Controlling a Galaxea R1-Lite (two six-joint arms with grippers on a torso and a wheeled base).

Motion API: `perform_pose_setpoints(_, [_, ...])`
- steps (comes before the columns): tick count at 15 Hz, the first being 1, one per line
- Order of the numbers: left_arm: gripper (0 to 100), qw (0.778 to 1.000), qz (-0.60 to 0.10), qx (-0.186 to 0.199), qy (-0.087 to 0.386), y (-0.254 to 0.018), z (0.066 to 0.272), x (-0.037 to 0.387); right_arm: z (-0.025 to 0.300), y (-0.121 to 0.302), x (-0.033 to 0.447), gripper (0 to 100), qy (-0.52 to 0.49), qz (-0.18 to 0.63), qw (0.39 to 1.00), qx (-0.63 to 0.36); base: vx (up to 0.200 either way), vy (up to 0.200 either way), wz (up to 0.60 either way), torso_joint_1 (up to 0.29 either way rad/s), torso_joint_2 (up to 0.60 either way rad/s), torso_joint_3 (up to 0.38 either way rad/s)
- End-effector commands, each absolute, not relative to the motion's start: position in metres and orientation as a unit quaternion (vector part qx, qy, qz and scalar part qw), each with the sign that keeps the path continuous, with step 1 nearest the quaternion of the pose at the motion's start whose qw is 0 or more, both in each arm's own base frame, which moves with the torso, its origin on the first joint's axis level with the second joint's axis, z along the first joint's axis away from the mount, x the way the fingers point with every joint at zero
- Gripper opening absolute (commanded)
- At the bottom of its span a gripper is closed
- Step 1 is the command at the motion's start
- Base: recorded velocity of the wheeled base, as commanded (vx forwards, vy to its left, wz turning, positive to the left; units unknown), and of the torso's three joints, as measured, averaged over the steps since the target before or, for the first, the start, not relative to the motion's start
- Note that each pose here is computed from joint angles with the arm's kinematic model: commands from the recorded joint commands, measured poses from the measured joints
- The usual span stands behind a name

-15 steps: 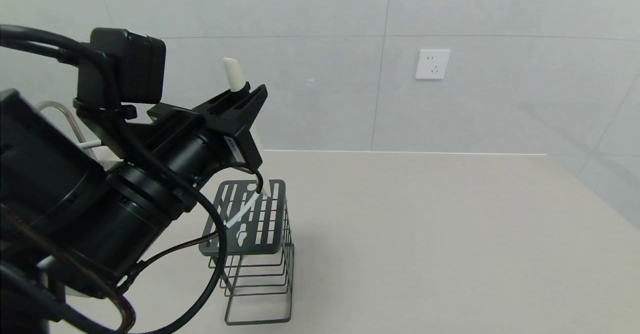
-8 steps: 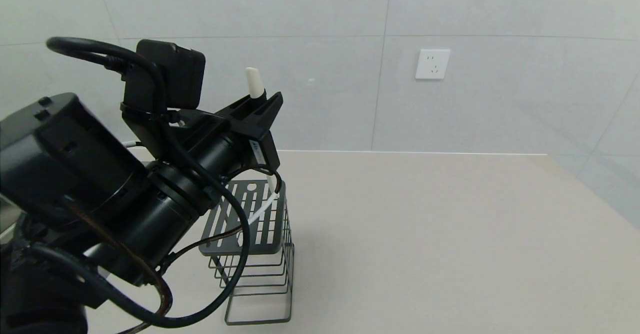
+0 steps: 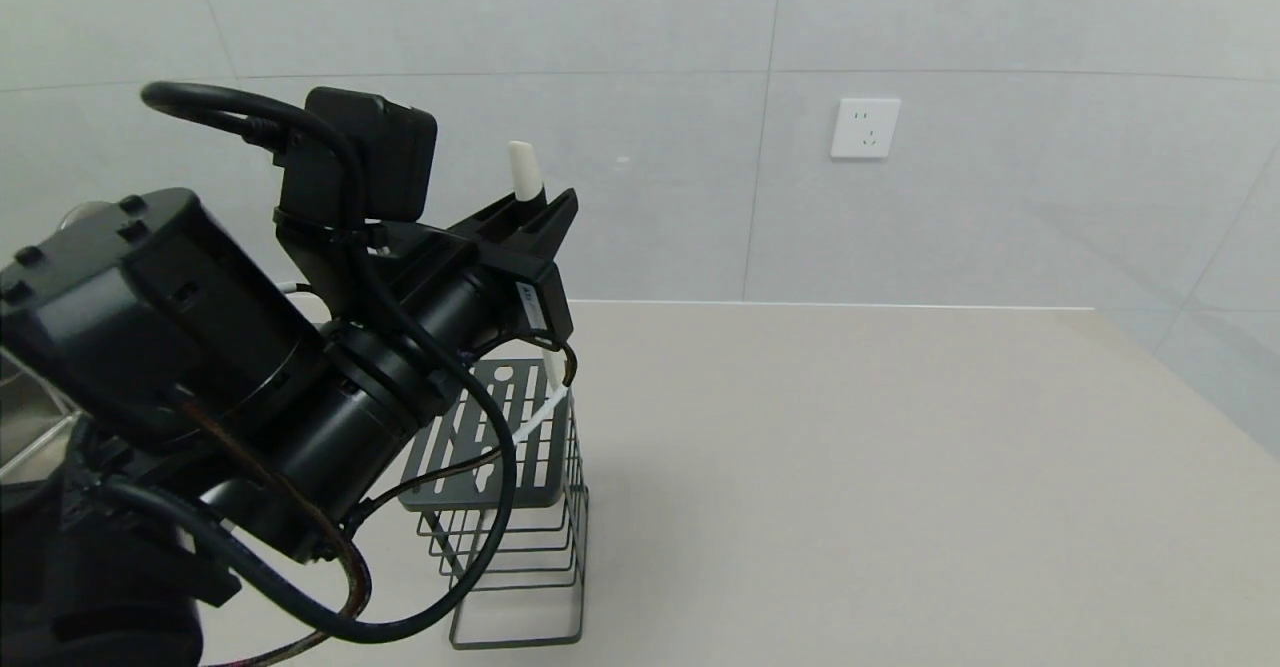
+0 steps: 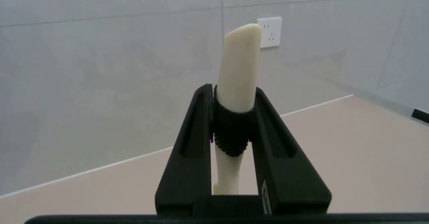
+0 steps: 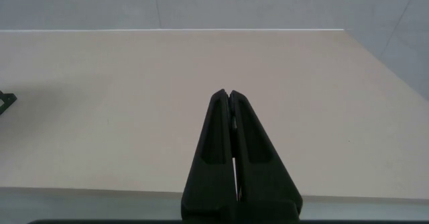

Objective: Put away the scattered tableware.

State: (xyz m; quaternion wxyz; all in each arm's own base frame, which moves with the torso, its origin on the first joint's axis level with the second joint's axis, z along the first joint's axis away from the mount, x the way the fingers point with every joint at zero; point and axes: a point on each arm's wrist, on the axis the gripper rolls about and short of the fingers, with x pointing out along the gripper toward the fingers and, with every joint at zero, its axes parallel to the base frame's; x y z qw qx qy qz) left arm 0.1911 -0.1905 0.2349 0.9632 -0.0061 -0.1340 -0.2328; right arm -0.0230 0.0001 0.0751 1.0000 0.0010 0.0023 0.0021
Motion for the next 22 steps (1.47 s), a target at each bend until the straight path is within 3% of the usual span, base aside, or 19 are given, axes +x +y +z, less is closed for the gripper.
perform_pose_setpoints(1, [0, 0.964, -0.232, -0.005, -0.132, -0.191, 0.234, 0.192, 0.075, 0.0, -0.023, 0, 0.003, 0.002, 1.0, 0.001, 0.0, 0.0, 0.0, 0.0, 0.0, 0.0])
perform_pose_setpoints(22, [0, 0.971, -0.208, 0.006, -0.115, -0.187, 0.223, 0.208, 0.075, 0.0, -0.023, 0, 0.003, 0.002, 1.0, 0.001, 0.0, 0.0, 0.0, 0.0, 0.0, 0.0])
